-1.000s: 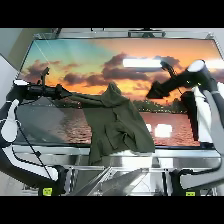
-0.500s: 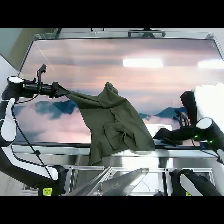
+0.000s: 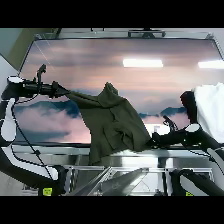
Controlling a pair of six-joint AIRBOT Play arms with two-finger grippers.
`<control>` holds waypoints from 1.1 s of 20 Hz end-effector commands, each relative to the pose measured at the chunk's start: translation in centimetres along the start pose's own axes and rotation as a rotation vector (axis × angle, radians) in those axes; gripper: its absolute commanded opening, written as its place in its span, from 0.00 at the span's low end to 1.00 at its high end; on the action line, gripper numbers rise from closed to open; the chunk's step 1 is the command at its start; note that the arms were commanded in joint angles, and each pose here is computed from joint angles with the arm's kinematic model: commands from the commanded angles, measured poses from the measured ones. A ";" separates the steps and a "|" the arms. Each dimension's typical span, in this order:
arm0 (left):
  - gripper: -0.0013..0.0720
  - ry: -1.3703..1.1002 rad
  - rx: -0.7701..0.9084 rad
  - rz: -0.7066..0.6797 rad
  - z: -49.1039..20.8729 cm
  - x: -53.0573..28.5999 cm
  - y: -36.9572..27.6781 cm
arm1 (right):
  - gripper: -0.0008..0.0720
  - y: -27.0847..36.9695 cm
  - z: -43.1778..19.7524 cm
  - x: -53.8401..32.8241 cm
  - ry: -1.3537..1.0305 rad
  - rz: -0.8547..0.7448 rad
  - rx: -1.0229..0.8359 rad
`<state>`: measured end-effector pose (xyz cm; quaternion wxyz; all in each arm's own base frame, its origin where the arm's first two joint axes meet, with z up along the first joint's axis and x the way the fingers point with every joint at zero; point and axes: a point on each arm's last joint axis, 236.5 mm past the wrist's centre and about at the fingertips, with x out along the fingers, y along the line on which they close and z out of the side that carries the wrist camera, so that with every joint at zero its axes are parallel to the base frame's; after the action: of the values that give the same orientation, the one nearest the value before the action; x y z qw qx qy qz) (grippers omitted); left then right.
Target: Fold the shirts.
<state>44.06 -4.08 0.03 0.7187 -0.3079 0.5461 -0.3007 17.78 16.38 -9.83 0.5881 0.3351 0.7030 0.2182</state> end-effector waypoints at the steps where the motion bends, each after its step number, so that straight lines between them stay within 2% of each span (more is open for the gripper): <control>1: 0.03 -0.010 0.001 0.011 0.3 -0.1 0.3 | 0.04 1.5 0.8 1.6 -0.002 0.085 -0.018; 4: 0.03 -0.024 -0.017 0.015 0.4 -0.8 0.9 | 0.03 2.4 5.0 -0.3 -0.099 0.083 -0.059; 10: 0.03 -0.023 -0.177 -0.018 -2.4 -3.7 2.4 | 0.03 9.3 20.8 -11.3 -0.382 0.104 -0.234; 14: 0.03 0.011 -0.263 -0.017 -8.8 -0.9 1.4 | 0.03 12.8 27.8 -11.0 -0.381 0.124 -0.312; 18: 0.03 -0.039 -0.352 0.059 -14.0 1.4 1.7 | 0.04 13.8 32.0 -8.6 -0.360 0.140 -0.309; 19: 0.03 -0.055 -0.362 0.076 -14.8 1.6 1.9 | 0.11 13.7 32.2 -8.2 -0.352 0.146 -0.301; 20: 0.03 -0.075 -0.367 0.093 -15.3 1.7 2.1 | 0.27 13.4 32.3 -8.1 -0.349 0.144 -0.296; 21: 0.03 -0.102 -0.365 0.114 -15.4 1.7 2.4 | 0.35 13.3 32.2 -8.3 -0.344 0.147 -0.294; 22: 0.03 -0.124 -0.357 0.128 -15.3 1.5 2.6 | 0.37 13.1 31.9 -8.7 -0.333 0.152 -0.292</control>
<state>30.69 -5.67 -4.96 0.6798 -0.4161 0.5795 -0.1698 51.92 16.24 -1.31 0.7291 0.3227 0.5238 0.2999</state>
